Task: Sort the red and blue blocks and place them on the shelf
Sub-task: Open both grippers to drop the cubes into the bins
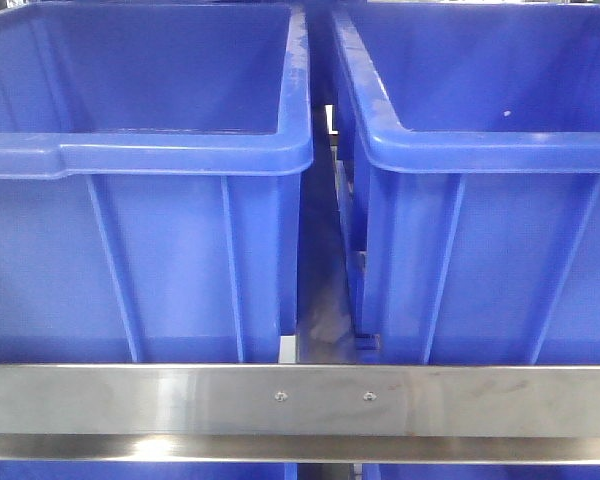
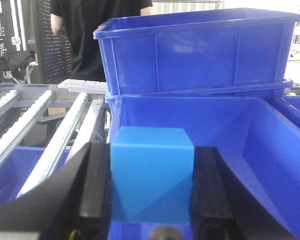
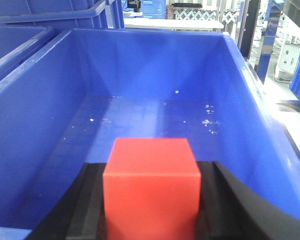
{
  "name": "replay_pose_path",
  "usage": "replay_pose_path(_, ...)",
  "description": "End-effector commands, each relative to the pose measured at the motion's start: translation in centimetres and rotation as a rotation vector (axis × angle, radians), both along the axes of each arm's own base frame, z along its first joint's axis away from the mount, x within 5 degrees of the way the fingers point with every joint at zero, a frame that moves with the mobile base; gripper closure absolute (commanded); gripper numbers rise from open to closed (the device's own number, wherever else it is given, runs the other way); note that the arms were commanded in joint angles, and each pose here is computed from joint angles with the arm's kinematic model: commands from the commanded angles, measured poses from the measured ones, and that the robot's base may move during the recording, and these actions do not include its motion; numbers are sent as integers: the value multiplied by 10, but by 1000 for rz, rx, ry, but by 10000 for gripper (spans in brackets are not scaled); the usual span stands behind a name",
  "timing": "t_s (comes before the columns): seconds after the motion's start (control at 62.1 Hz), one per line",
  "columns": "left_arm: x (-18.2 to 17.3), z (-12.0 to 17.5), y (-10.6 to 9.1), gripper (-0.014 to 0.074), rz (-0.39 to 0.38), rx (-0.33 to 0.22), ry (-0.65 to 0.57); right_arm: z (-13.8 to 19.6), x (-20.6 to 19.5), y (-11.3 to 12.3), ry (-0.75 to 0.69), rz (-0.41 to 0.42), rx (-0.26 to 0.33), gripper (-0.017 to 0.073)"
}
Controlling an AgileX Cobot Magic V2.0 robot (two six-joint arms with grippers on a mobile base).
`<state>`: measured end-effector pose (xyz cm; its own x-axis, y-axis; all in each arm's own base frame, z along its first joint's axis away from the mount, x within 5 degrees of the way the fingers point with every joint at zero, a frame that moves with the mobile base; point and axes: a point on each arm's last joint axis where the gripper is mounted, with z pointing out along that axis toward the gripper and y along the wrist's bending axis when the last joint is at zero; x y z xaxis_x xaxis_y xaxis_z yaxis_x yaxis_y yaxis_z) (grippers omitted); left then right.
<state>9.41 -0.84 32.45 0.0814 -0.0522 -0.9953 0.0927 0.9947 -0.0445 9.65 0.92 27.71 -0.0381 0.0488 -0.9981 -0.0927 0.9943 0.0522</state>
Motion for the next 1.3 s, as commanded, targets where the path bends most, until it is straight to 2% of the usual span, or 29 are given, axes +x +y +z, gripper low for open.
replay_pose_path(0.0, 6, 17, -3, 470, -24, -21, -46, 30, 5, 2, -84, 19, -24, 508)
replay_pose_path(0.193, 40, 18, -26, 470, -157, -1, 60, 54, 37, 16, -62, 94, -29, 508)
replay_pose_path(0.387, 75, 11, -58, 470, -277, 49, 138, 53, 77, 26, -5, 105, -37, 508)
replay_pose_path(0.548, 100, 0, -76, 470, -312, 70, 199, 46, 97, 30, 17, 104, -41, 502)
replay_pose_path(0.644, 110, -6, -83, 454, -325, 104, 227, 40, 103, 31, 41, 104, -44, 453)
replay_pose_path(0.709, 115, -8, -86, 395, -325, 108, 241, 38, 105, 32, 55, 105, -47, 381)
replay_pose_path(0.87, 120, -5, -88, 46, -325, 106, 241, 37, 105, 32, 56, 105, -47, 105)
replay_pose_path(0.934, 121, -2, -88, -16, -324, 96, 233, 37, 105, 32, 58, 105, -47, 48)
replay_pose_path(1.095, 122, 4, -88, 35, -322, 91, 215, 39, 104, 32, 43, 105, -46, 42)
replay_pose_path(1.288, 117, 17, -86, 198, -322, 80, 175, 47, 99, 30, -5, 101, -40, 43)
